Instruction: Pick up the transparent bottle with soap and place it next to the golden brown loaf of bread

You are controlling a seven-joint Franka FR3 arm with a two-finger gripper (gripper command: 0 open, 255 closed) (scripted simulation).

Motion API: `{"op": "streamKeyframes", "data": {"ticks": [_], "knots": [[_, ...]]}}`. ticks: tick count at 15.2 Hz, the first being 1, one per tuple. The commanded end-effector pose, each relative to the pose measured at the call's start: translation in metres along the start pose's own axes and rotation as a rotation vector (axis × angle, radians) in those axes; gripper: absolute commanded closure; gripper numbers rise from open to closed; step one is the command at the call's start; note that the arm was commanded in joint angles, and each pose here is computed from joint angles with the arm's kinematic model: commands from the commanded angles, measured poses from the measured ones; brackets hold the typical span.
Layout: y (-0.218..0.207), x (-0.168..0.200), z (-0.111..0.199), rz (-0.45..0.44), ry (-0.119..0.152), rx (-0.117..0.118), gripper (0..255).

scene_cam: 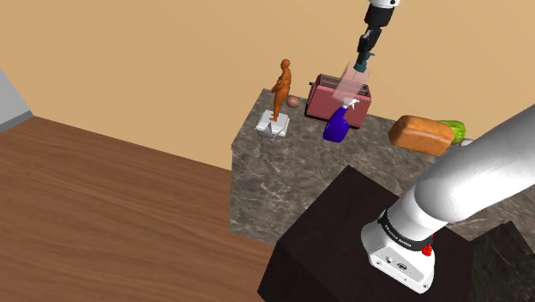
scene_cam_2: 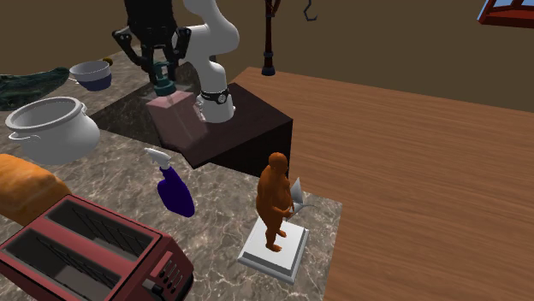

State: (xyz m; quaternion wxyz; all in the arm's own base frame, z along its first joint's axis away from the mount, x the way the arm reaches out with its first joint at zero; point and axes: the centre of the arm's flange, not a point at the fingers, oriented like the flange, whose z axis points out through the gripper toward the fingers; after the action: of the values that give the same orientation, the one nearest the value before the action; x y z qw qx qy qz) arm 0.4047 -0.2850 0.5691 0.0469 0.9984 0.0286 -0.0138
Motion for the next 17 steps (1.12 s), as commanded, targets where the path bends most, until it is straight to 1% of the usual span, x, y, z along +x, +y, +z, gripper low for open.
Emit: {"op": "streamKeyframes", "data": {"ticks": [1, 17], "knots": [[0.015, -0.020, 0.004, -0.001, 0.000, 0.000, 255], [0.140, -0.189, 0.020, -0.001, 0.000, 0.000, 255]]}}
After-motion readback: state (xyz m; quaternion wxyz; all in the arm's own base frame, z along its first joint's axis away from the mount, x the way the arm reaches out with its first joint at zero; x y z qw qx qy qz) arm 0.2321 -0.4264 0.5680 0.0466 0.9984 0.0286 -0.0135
